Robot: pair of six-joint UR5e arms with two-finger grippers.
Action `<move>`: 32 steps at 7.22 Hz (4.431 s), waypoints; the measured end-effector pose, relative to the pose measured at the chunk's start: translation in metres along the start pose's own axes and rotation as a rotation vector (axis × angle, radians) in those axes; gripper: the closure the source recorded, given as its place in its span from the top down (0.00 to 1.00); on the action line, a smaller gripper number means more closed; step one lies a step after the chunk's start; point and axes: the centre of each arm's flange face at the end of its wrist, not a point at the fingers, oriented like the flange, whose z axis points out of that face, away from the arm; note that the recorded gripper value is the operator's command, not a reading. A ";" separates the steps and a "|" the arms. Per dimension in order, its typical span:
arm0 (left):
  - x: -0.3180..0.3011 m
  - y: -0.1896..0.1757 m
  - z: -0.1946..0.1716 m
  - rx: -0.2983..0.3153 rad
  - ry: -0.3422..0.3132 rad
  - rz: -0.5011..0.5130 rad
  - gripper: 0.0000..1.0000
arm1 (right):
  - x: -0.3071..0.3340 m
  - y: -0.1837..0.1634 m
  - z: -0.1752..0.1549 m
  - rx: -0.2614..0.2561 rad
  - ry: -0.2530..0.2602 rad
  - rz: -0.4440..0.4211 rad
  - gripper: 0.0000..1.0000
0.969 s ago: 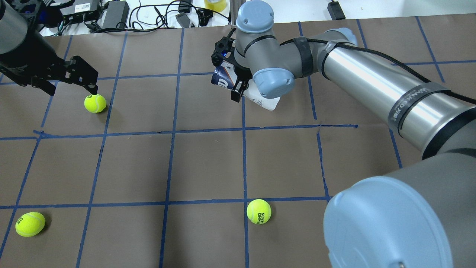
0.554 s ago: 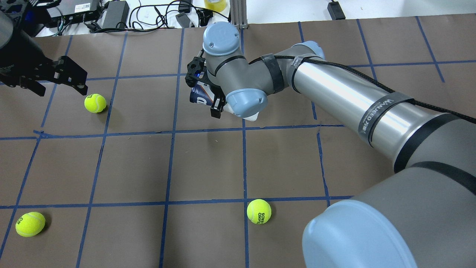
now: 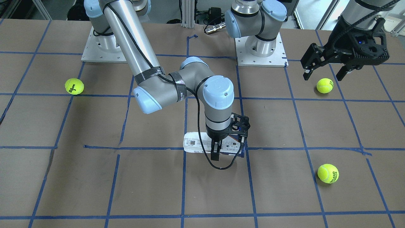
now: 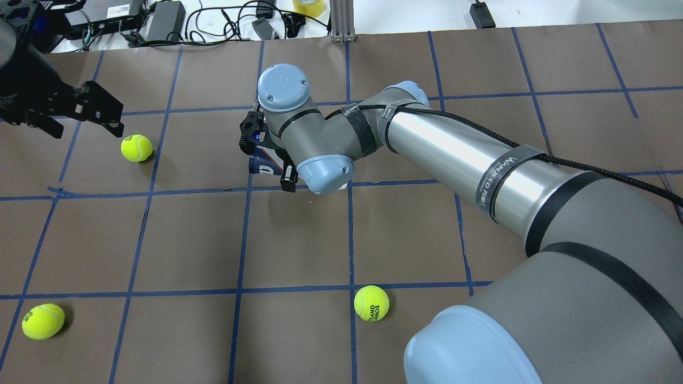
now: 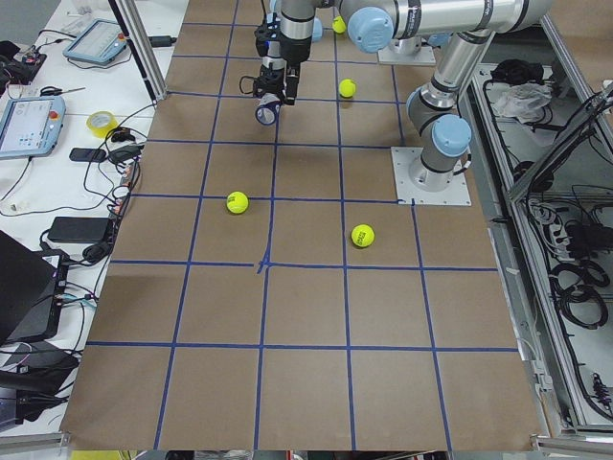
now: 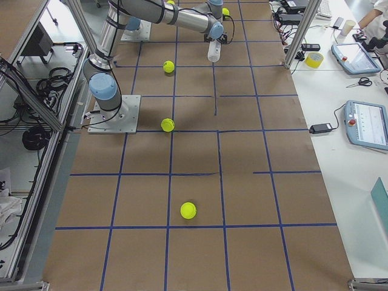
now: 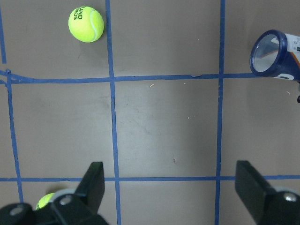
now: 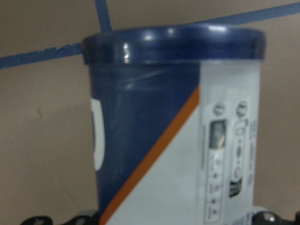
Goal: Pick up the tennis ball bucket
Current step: 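Carry the can with the right gripper toward the table centre, tilting it, then lay the can on its side and open the right gripper, withdrawing, then reach the left gripper to the can's open end and grasp it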
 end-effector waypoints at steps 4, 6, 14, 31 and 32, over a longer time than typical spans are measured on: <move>0.001 0.001 0.000 0.000 0.001 0.001 1.00 | -0.004 -0.004 0.006 0.025 -0.029 -0.007 1.00; 0.000 0.001 0.000 0.000 0.001 0.000 1.00 | -0.006 -0.004 0.008 0.027 -0.047 -0.006 1.00; 0.001 0.000 0.000 0.004 0.008 0.000 1.00 | 0.004 0.012 -0.061 0.047 -0.057 0.031 1.00; 0.034 -0.083 0.271 0.029 0.699 0.147 1.00 | 0.035 0.318 -0.371 -0.115 0.012 1.293 1.00; 0.037 -0.084 0.284 0.017 0.730 0.138 1.00 | 0.031 0.318 -0.374 -0.116 0.015 1.369 1.00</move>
